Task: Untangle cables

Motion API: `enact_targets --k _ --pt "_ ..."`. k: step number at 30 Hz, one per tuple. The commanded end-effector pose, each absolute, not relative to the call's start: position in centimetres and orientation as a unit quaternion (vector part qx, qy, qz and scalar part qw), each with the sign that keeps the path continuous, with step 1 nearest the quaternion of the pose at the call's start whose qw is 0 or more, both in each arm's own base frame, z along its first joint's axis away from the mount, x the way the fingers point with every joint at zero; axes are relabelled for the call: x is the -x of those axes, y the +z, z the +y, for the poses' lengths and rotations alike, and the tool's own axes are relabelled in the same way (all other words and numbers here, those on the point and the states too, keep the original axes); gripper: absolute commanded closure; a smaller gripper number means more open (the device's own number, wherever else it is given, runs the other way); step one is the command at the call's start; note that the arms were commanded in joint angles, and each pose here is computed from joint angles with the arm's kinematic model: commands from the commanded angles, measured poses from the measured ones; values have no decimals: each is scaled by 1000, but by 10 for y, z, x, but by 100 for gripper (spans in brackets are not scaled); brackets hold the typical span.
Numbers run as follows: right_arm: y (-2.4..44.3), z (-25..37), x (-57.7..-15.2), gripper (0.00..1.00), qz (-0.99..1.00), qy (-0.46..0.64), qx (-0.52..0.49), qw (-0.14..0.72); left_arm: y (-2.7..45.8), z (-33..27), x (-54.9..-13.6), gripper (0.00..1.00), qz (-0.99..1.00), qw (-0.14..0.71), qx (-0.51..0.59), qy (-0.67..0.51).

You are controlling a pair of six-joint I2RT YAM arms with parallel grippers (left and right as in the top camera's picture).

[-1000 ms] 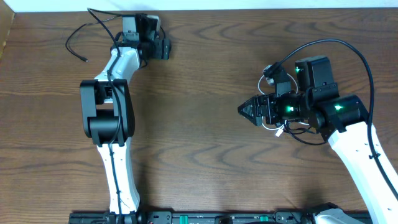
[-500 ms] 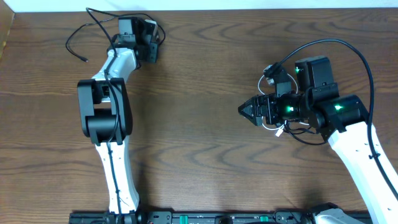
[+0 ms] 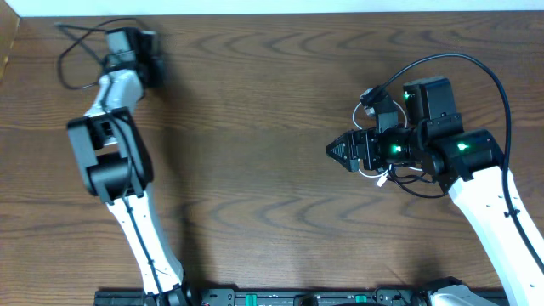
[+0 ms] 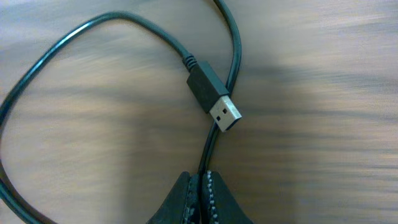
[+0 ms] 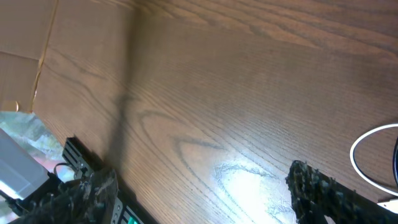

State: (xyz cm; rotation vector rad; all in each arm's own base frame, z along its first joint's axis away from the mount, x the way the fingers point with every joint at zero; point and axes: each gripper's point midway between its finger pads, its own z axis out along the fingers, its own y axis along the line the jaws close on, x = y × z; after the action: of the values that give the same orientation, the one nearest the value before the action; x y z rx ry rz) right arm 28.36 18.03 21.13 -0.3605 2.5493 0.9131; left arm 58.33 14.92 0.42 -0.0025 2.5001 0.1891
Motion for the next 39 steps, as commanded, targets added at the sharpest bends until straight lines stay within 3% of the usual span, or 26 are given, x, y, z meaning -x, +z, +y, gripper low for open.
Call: enact_targets --k 1,3,7,8,9,12,17,22,28,39 --pt "216 180 -284 17 913 328 127 208 -37 196 -551 92 959 255 44 112" --pt "216 180 -285 16 912 328 127 209 -22 209 -555 92 952 275 53 121" --pt "216 180 -285 16 912 329 127 209 22 226 -570 83 931 332 63 140" --pt "216 180 -285 16 912 329 127 209 38 228 -574 67 924 350 63 144" --pt "216 180 -285 16 912 329 127 209 64 229 -580 39 912 378 73 144" --pt "216 180 -285 16 912 329 127 209 99 232 -585 27 891 417 119 133" --pt "215 180 -284 16 913 328 126 207 108 253 -570 23 879 415 198 125" --pt "211 178 -278 16 918 326 123 191 87 322 -508 20 856 349 343 167" --pt "211 176 -280 16 920 318 121 197 60 367 -453 17 849 297 415 132" --pt "210 176 -281 16 922 321 104 192 9 382 -453 17 851 300 424 79"
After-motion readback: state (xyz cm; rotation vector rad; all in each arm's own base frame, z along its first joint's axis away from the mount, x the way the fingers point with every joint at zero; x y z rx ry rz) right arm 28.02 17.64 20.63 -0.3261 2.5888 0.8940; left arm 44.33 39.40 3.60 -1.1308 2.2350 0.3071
